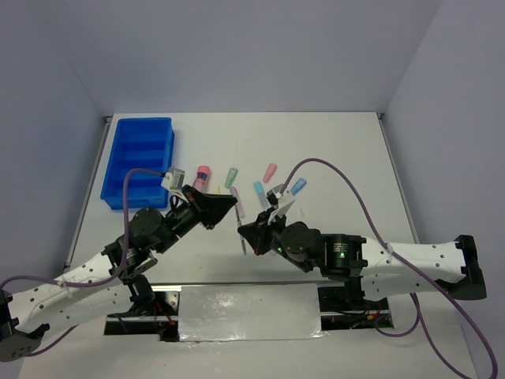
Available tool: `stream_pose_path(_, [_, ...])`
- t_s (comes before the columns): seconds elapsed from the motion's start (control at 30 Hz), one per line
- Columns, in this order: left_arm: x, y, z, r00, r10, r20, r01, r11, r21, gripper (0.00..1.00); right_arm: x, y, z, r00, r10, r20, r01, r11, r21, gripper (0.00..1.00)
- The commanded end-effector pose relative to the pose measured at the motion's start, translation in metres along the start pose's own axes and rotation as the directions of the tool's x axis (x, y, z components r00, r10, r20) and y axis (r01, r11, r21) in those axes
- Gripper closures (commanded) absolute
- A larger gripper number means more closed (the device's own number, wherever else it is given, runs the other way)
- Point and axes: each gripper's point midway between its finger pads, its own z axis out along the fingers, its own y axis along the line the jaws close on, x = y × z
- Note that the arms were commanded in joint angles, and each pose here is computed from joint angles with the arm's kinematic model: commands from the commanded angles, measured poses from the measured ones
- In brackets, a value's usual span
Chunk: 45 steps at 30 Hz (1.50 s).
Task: Sort the stationery into containers
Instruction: Close the pen cap on the pen.
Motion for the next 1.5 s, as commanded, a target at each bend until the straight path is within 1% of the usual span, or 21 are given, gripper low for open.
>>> stream_pose_path(0.0, [-0.010, -0.010, -0.001, 0.999, -0.011, 0.042, 0.009, 0.999, 0.044, 1.00, -0.026, 0.009, 0.000, 0.998, 0.024, 0.061, -0.024, 1.000, -0.001, 1.00])
stream_pose_path(0.47, [-0.005, -0.014, -0.001, 0.999, -0.028, 0.022, 0.027, 0.997, 0.069, 1.00, -0.048, 0.011, 0.003, 0.993, 0.018, 0.117, -0.020, 1.000, 0.010, 1.00])
stream_pose_path(0.8, [0.000, -0.011, -0.002, 0.999, -0.032, 0.003, 0.032, 0.998, 0.059, 1.00, -0.085, 0.011, -0.004, 0.970, 0.032, 0.242, -0.035, 0.999, 0.011, 1.00])
stream_pose_path(0.87, [0.001, -0.012, -0.002, 0.999, -0.032, -0.002, 0.032, 0.997, 0.065, 1.00, -0.092, 0.014, -0.008, 0.961, 0.012, 0.275, -0.008, 1.000, -0.017, 1.00])
stream_pose_path(0.9, [0.000, -0.013, -0.002, 1.000, -0.028, -0.001, 0.028, 0.997, 0.068, 1.00, -0.101, 0.021, -0.011, 0.951, 0.022, 0.309, -0.006, 0.999, -0.054, 1.00])
stream_pose_path(0.93, [0.000, -0.013, -0.002, 1.000, -0.022, -0.006, 0.022, 0.997, 0.069, 1.00, -0.098, 0.020, -0.012, 0.948, -0.025, 0.319, 0.049, 0.997, -0.066, 1.00])
stream_pose_path(0.97, [0.000, -0.014, -0.002, 1.000, -0.013, -0.009, 0.013, 0.997, 0.072, 1.00, -0.102, 0.028, -0.016, 0.942, -0.020, 0.336, 0.062, 0.991, -0.115, 1.00])
stream_pose_path(1.07, [-0.002, -0.018, -0.004, 1.000, 0.022, -0.017, -0.020, 0.996, 0.086, 0.90, -0.098, 0.027, -0.021, 0.933, -0.058, 0.355, 0.116, 0.983, -0.144, 1.00])
stream_pose_path(1.1, [-0.004, -0.020, -0.004, 0.999, 0.032, -0.016, -0.031, 0.995, 0.091, 0.81, -0.096, 0.026, -0.023, 0.932, -0.068, 0.356, 0.128, 0.981, -0.149, 1.00])
stream_pose_path(1.13, [-0.003, -0.021, -0.004, 0.999, 0.041, -0.023, -0.039, 0.995, 0.094, 0.76, -0.092, 0.025, -0.024, 0.932, -0.080, 0.353, 0.143, 0.978, -0.155, 1.00])
stream_pose_path(1.17, [-0.005, -0.022, -0.005, 0.998, 0.060, -0.021, -0.058, 0.993, 0.102, 0.68, -0.091, 0.027, -0.026, 0.932, -0.083, 0.354, 0.153, 0.972, -0.176, 1.00])
stream_pose_path(1.27, [-0.007, -0.027, -0.006, 0.996, 0.090, -0.016, -0.087, 0.988, 0.129, 0.55, -0.083, 0.028, -0.025, 0.940, -0.097, 0.327, 0.166, 0.968, -0.190, 1.00])
stream_pose_path(1.33, [-0.009, -0.031, -0.006, 0.995, 0.097, -0.012, -0.095, 0.985, 0.144, 0.52, -0.077, 0.031, -0.021, 0.945, -0.111, 0.308, 0.177, 0.965, -0.195, 1.00])
stream_pose_path(1.37, [-0.012, -0.035, -0.006, 0.995, 0.102, -0.004, -0.100, 0.983, 0.154, 0.47, -0.075, 0.032, -0.020, 0.947, -0.114, 0.299, 0.179, 0.963, -0.200, 1.00])
stream_pose_path(1.4, [-0.014, -0.036, -0.006, 0.995, 0.101, 0.001, -0.100, 0.982, 0.161, 0.44, -0.070, 0.035, -0.018, 0.951, -0.124, 0.285, 0.189, 0.959, -0.213, 1.00])
stream_pose_path(1.47, [-0.019, -0.045, -0.006, 0.994, 0.104, 0.016, -0.105, 0.976, 0.192, 0.43, -0.063, 0.036, -0.013, 0.954, -0.133, 0.267, 0.194, 0.957, -0.217, 1.00])
